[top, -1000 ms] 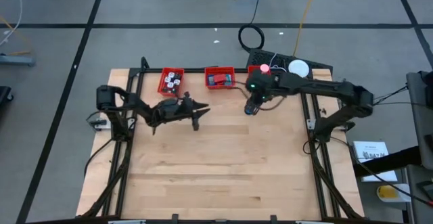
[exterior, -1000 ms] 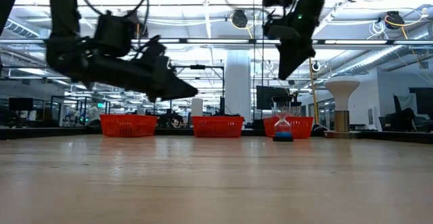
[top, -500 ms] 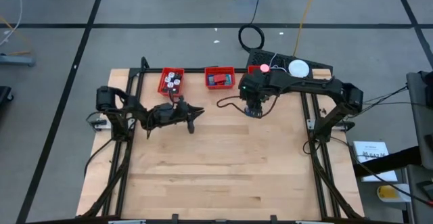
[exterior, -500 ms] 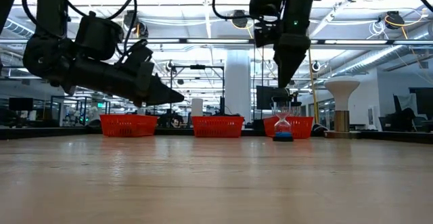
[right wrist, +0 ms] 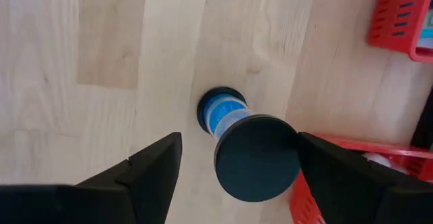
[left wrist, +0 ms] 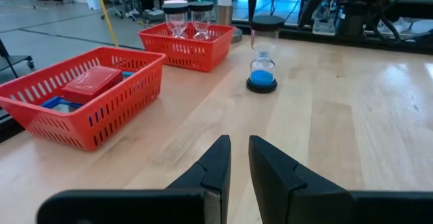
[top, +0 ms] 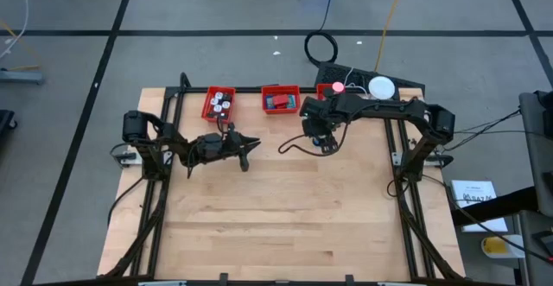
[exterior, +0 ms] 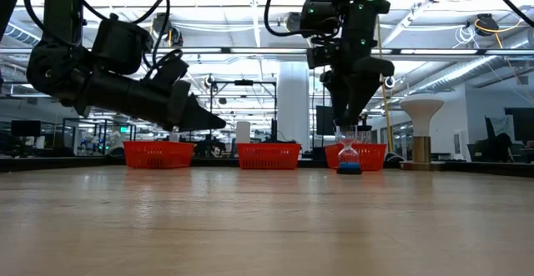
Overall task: Pick & Place Office items
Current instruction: Put the blue hour glass into the right red bin
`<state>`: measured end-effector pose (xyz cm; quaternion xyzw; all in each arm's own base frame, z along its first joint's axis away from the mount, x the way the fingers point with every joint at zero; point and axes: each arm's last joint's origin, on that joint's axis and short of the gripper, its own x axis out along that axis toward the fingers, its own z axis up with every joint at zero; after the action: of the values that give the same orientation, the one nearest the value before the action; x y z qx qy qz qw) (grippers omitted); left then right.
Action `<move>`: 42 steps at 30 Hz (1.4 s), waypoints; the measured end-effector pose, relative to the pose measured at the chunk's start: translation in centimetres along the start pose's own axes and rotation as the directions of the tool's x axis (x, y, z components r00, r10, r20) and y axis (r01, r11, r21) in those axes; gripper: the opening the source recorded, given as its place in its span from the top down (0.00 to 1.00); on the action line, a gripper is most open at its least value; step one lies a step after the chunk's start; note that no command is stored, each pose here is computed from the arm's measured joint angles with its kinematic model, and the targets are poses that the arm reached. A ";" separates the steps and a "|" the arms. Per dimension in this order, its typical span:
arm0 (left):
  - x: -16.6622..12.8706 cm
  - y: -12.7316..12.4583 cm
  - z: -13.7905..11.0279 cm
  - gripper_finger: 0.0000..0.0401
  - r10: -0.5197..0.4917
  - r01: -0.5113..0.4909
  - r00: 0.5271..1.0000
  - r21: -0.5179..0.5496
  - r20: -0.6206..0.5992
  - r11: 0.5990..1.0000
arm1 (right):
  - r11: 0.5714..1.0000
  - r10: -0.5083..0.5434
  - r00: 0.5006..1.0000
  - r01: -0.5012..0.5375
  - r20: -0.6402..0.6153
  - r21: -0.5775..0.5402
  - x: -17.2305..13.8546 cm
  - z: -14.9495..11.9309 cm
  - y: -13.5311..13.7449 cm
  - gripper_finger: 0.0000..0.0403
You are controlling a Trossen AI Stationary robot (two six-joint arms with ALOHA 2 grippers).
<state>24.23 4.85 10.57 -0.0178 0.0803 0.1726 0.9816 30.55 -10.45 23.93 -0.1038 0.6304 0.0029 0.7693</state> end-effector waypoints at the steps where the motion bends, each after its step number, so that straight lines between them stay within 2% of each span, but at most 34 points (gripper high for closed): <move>1: 0.0 0.0 0.0 0.87 0.000 0.000 1.000 0.001 -0.003 1.000 | 1.000 0.002 1.000 -0.002 0.000 -0.010 0.0 0.0 0.0 0.30; 12: 0.0 0.0 -0.1 0.87 0.001 -0.001 1.000 0.002 -0.006 1.000 | 0.997 -0.048 0.999 0.047 -0.021 -0.066 -0.1 0.0 0.0 0.30; 22: 0.0 0.0 -0.1 0.87 0.001 -0.001 1.000 0.003 -0.006 1.000 | 0.996 -0.047 0.999 0.045 -0.022 -0.078 -0.1 0.0 0.0 0.30; 30: 0.0 0.0 -0.1 0.87 0.001 -0.001 1.000 0.003 -0.005 1.000 | 0.993 -0.037 0.998 0.031 -0.049 -0.110 1.1 0.0 -0.5 0.30; 34: 0.0 0.0 -0.1 0.87 0.001 -0.001 1.000 0.003 -0.005 1.000 | 0.993 -0.033 0.998 0.026 -0.056 -0.119 1.6 0.1 -0.5 0.35; 40: 0.0 0.0 0.0 0.87 0.001 -0.001 1.000 0.008 -0.005 1.000 | 0.991 -0.054 0.996 0.045 -0.067 -0.126 1.6 0.1 -0.6 0.50; 42: 0.0 0.0 -0.1 0.87 0.001 -0.001 1.000 0.008 -0.005 1.000 | 0.990 -0.077 0.994 0.067 -0.075 -0.128 1.4 0.1 -0.6 0.51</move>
<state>24.24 4.85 10.52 -0.0142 0.0836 0.1725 0.9814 30.97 -11.22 22.67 -0.1745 0.6549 0.0106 0.7352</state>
